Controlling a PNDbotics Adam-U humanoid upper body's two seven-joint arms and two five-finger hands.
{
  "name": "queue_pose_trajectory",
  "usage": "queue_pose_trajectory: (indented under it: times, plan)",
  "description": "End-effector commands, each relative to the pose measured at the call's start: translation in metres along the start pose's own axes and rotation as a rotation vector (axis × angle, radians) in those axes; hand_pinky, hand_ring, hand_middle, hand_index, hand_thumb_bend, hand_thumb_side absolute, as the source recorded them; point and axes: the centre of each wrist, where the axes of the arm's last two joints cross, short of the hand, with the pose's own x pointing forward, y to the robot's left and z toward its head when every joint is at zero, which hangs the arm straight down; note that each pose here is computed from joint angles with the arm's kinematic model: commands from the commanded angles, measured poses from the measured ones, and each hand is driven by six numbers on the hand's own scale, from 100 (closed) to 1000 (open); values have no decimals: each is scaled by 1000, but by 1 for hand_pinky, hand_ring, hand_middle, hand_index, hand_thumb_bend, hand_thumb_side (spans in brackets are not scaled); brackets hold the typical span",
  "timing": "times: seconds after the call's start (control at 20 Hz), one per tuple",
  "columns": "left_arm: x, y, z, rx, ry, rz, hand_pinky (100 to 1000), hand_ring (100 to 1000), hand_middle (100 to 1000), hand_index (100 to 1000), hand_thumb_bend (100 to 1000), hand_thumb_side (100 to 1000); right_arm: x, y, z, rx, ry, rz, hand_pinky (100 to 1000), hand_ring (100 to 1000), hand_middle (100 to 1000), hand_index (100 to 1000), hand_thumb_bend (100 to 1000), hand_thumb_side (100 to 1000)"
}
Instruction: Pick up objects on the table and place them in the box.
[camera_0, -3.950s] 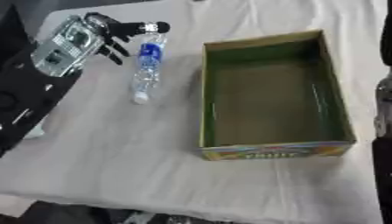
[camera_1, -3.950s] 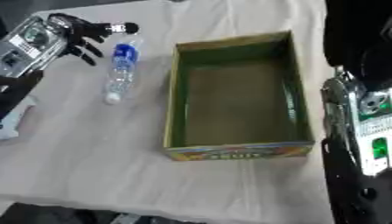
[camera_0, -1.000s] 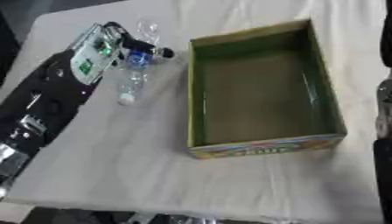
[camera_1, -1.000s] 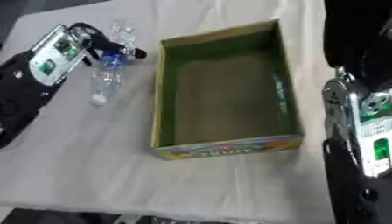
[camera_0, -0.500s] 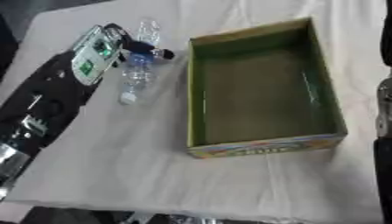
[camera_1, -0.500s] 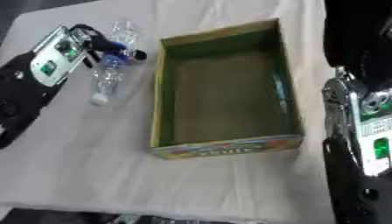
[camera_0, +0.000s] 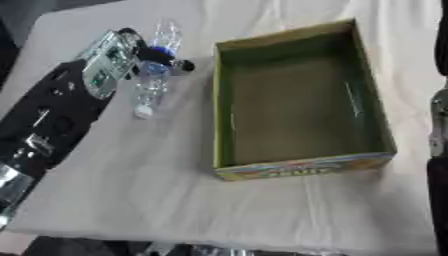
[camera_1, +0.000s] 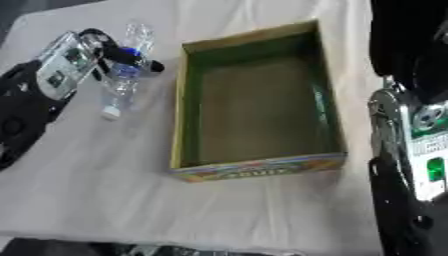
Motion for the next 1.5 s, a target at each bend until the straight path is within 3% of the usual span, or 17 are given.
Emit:
queue_pose_trajectory:
  times: [0.05,0.25,0.65,0.95,1.15,1.5]
  plan:
    - [0,15,3,30,13,12,473,537,738,805,893,540,7,-3,-7,9,-32,10,793,981,914,943,100,1000]
    - [0,15,2,44,23,2,370,483,691,763,858,520,7,-3,-7,9,-32,9,792,981,914,943,100,1000]
    - [0,14,1,70,37,-11,314,449,657,728,801,493,7,-4,-6,8,-29,11,791,982,913,943,100,1000]
    - [2,13,-1,27,36,29,417,558,746,818,858,541,8,-4,-6,6,-31,10,791,981,913,943,100,1000]
    - [9,12,-6,-28,32,118,471,605,774,831,907,511,8,-3,-7,5,-32,7,791,981,913,943,100,1000]
    - [17,10,-13,-44,33,270,445,619,767,826,889,444,7,-2,-7,10,-34,2,790,981,913,943,100,1000]
